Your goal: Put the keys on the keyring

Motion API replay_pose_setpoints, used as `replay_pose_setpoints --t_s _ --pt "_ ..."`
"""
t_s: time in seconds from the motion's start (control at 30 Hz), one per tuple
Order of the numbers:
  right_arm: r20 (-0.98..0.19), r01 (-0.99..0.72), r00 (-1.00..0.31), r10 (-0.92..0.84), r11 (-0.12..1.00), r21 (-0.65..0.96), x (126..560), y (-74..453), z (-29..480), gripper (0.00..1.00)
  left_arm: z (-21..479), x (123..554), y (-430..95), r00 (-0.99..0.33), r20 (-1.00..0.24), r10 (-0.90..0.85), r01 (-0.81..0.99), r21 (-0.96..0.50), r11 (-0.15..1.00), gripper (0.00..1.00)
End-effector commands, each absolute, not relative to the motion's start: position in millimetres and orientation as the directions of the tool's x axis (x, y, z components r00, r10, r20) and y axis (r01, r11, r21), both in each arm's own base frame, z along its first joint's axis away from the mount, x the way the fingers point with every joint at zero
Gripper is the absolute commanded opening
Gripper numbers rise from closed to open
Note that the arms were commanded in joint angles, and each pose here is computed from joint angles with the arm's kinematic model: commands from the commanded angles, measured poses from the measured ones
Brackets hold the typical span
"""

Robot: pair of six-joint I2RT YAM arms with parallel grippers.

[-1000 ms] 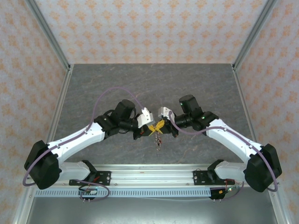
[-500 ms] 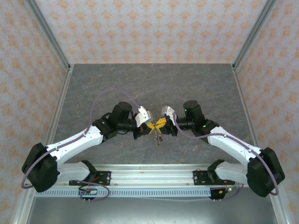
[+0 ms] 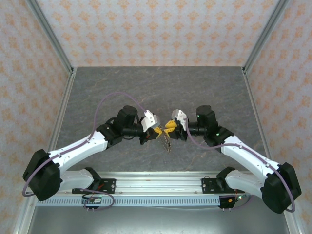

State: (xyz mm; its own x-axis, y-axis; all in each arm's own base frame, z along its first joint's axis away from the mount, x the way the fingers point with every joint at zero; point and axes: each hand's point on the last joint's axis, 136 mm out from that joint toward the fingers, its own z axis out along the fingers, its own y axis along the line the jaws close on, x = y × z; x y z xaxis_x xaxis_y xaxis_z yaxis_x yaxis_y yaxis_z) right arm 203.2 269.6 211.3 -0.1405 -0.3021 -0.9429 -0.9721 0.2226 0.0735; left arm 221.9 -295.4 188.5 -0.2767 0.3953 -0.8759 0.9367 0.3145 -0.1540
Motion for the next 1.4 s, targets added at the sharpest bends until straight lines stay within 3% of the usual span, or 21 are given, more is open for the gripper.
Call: replay_pose_setpoints --t_s 0.0,0.4,0.73,0.93,1.37 --pt "-0.957 -0.982 -0.086 -0.279 0.183 0.035 199.2 271.7 229.8 0.28 208.1 227.2 -301.3 -0.223 -0.906 0.360 0.949 -0.117 0.294 0.00" --pt "-0.940 -0.985 -0.146 -0.307 0.139 0.107 201.6 283.8 206.7 0.22 216.4 229.0 -304.2 -0.224 -0.915 0.336 0.948 -0.124 0.293 0.00" --pt "-0.937 -0.960 -0.049 -0.345 0.274 -0.051 213.8 264.2 221.4 0.26 212.5 229.3 -302.5 -0.228 -0.901 0.368 0.948 -0.119 0.295 0.00" --pt "-0.923 -0.984 -0.030 -0.384 0.174 -0.041 194.4 264.6 227.2 0.39 210.3 230.5 -302.1 -0.231 -0.892 0.389 0.948 -0.116 0.297 0.00" --pt "-0.934 -0.992 0.023 -0.356 0.111 -0.067 196.9 283.5 239.5 0.40 211.3 227.8 -300.8 -0.235 -0.889 0.392 0.948 -0.120 0.296 0.00"
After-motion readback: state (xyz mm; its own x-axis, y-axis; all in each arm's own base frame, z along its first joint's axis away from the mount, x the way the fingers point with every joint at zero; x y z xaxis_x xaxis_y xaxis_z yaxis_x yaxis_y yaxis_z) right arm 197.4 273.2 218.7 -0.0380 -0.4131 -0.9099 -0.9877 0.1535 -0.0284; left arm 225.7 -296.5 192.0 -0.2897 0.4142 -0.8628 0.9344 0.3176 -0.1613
